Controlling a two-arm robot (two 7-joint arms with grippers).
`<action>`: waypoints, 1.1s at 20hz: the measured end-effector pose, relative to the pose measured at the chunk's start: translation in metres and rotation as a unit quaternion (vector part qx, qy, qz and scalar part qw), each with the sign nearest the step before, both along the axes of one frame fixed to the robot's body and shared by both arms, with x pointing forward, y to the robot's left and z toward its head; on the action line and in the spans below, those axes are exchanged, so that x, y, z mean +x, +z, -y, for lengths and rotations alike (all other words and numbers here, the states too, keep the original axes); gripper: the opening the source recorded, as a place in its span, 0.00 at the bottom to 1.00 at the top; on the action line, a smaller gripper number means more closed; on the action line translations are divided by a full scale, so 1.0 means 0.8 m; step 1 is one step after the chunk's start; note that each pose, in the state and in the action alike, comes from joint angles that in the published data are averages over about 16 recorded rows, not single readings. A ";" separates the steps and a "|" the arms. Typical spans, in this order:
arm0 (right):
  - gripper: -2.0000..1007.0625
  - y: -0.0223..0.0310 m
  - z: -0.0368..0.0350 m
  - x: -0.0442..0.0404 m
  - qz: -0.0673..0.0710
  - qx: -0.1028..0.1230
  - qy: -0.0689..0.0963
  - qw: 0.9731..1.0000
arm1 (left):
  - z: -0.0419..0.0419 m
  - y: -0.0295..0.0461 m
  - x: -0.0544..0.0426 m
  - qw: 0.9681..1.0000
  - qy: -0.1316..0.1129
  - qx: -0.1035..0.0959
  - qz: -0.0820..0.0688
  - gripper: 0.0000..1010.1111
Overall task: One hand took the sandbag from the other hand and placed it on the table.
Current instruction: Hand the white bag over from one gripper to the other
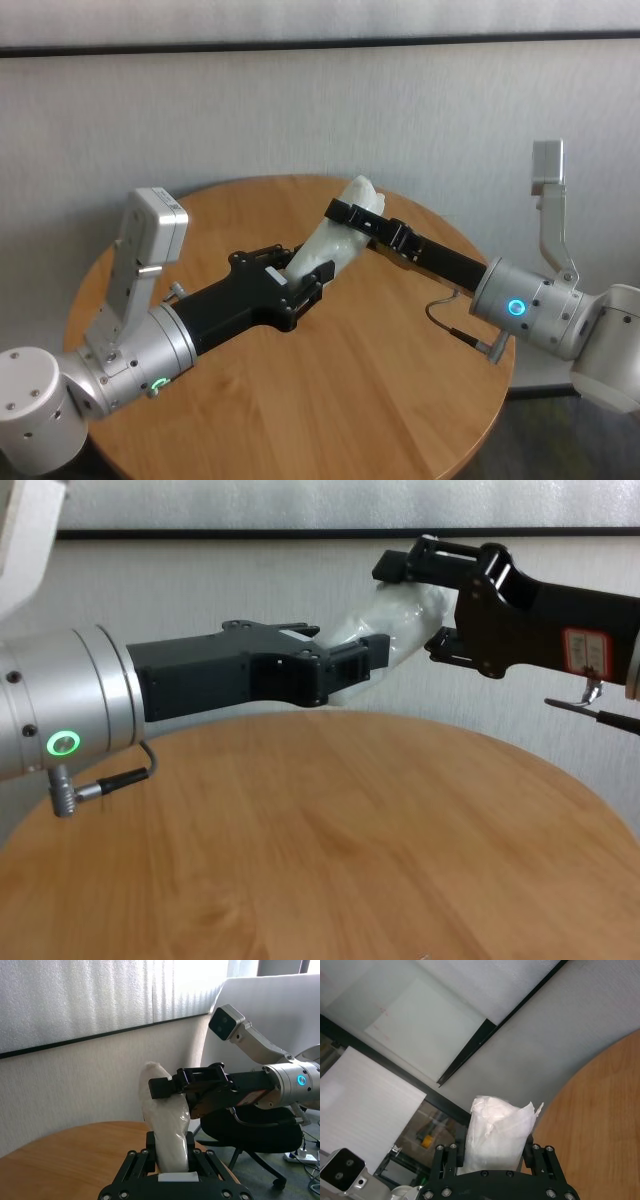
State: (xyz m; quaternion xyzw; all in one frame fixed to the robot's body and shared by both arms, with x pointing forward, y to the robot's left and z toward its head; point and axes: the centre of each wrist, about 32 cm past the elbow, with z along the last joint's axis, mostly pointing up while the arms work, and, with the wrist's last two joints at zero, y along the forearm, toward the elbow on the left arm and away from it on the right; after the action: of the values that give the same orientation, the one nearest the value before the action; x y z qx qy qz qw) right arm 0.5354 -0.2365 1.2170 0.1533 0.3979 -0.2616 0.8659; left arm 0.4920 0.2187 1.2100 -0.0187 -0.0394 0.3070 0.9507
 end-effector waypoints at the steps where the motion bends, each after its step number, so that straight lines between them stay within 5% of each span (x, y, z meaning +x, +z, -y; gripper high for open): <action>1: 0.67 0.0000 0.0000 0.000 0.000 0.000 0.000 1.000 | 0.000 0.0000 0.000 1.000 0.000 0.000 0.000 0.34; 9: 0.57 0.0001 0.0003 0.000 0.001 0.000 0.000 1.000 | 0.000 0.0000 0.000 1.000 0.000 0.000 0.000 0.34; 22: 0.56 0.0000 0.0005 0.000 0.001 0.000 -0.001 1.000 | 0.000 0.0000 0.000 1.000 0.000 0.000 0.000 0.34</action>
State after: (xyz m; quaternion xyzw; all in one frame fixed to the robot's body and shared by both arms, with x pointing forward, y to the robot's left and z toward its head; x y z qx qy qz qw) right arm 0.5351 -0.2369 1.2171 0.1534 0.3971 -0.2621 0.8661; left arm 0.4920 0.2186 1.2100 -0.0188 -0.0393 0.3068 0.9508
